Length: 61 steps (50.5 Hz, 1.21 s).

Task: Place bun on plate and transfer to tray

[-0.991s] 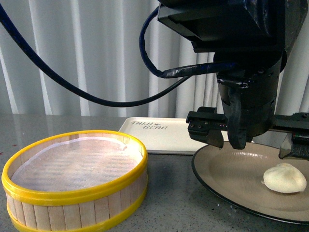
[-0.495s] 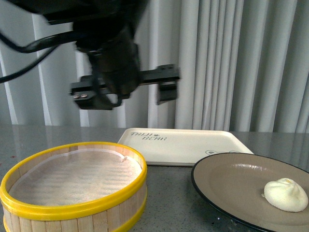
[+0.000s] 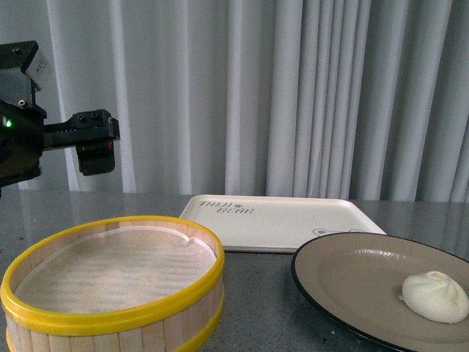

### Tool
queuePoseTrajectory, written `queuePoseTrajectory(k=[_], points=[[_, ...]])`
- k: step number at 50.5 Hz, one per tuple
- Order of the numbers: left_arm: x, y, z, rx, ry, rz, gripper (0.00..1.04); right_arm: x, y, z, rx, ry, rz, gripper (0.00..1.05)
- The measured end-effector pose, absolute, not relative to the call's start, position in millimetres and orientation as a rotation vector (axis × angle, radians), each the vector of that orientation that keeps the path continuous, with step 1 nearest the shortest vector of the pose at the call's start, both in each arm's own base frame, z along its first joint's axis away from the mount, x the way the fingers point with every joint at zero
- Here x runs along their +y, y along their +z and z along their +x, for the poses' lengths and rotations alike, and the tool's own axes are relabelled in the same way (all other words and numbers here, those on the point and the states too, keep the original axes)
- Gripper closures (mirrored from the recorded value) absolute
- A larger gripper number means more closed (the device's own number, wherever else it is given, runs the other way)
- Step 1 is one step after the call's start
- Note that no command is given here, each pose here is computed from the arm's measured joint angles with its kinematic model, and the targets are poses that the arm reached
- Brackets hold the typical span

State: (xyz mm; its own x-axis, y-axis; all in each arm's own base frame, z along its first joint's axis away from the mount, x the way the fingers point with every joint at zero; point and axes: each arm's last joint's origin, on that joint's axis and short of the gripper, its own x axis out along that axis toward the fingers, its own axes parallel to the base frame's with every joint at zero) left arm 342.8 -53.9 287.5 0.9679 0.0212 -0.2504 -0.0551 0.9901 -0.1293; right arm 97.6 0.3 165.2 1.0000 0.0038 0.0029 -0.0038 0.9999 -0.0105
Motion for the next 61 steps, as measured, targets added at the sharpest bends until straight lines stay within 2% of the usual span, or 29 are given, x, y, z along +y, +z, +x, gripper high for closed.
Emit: queuePoseTrajectory(k=[4, 7, 9, 12, 14, 21, 31, 61], points=[[-51.7, 272.4, 327.9, 0.144, -0.010, -0.087, 0.31, 0.2, 165.2, 97.6, -0.003, 0.001, -0.010, 0.09], [-44.6, 261.9, 304.4, 0.024, -0.028, -0.049, 0.45, 0.1, 165.2, 97.6, -0.003, 0.000, -0.010, 0.09], [-38.7, 257.2, 293.1, -0.005, -0.017, -0.042, 0.52, 0.1, 165.2, 97.6, -0.003, 0.001, -0.010, 0.09], [-28.6, 246.1, 274.0, -0.018, 0.005, -0.028, 0.67, 0.2, 165.2, 97.6, -0.003, 0.001, -0.010, 0.09], [-25.3, 240.9, 267.7, -0.015, 0.014, -0.024, 0.72, 0.2, 165.2, 97.6, -0.003, 0.001, -0.010, 0.09], [-19.4, 216.4, 237.2, 0.011, -0.009, -0.015, 1.01, 0.1, 165.2, 97.6, -0.003, 0.000, -0.010, 0.09], [-6.4, 197.7, 202.0, 0.009, -0.012, -0.008, 1.01, 0.2, 165.2, 97.6, -0.003, 0.002, -0.010, 0.09], [-0.2, 174.8, 147.4, 0.007, 0.001, -0.008, 1.01, 0.1, 165.2, 97.6, -0.003, 0.001, -0.010, 0.09]])
